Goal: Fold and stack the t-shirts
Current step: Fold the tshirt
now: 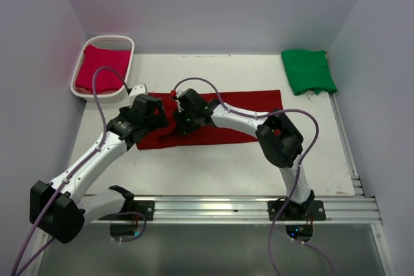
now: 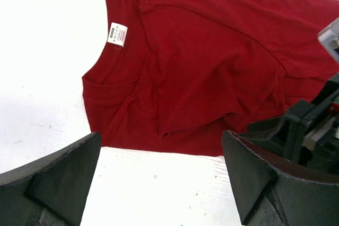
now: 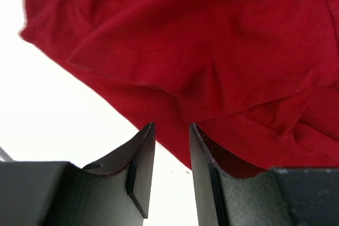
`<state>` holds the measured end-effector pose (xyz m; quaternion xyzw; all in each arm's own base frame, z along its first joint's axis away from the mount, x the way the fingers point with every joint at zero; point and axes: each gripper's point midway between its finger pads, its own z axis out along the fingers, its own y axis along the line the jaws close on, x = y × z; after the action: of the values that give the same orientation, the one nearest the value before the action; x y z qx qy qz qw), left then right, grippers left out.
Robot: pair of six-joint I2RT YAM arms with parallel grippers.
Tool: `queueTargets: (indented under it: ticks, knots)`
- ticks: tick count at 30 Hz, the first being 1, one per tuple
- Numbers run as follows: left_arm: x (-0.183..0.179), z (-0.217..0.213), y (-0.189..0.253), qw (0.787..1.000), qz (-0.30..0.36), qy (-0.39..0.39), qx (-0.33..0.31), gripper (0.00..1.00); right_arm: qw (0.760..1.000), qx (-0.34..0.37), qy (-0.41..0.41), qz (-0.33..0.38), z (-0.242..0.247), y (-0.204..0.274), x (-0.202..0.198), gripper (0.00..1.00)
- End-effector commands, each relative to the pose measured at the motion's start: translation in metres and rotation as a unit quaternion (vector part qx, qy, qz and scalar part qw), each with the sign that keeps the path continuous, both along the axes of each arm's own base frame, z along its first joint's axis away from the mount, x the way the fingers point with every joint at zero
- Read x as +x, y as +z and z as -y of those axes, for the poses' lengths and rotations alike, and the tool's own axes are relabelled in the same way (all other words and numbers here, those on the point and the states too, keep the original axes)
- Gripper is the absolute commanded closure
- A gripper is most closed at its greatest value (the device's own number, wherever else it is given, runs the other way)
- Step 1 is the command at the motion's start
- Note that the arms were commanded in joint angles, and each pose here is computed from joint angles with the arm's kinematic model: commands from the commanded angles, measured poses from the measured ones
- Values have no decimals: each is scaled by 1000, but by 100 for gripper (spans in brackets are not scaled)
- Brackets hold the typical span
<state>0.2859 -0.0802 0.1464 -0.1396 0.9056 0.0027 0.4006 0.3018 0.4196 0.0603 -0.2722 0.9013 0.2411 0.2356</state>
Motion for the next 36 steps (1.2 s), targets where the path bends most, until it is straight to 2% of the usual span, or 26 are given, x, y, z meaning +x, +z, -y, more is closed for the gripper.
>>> queueTargets:
  ticks: [1, 20, 24, 34, 36]
  knots:
    - [10, 1, 19, 999, 41, 15, -14, 0, 1000, -23, -6, 19, 1, 3, 8, 64]
    - [9, -4, 28, 998, 55, 21, -11, 0, 996, -79, -1, 30, 1, -20, 18, 64]
    - [9, -4, 26, 998, 52, 21, -12, 0, 996, -81, 1, 28, 4, -21, 12, 71]
    - [7, -5, 24, 998, 50, 22, -10, 0, 996, -88, -1, 19, 15, -30, 1, 76]
    - [7, -6, 23, 998, 50, 24, -10, 0, 996, -89, -2, 18, 16, -30, 0, 84]
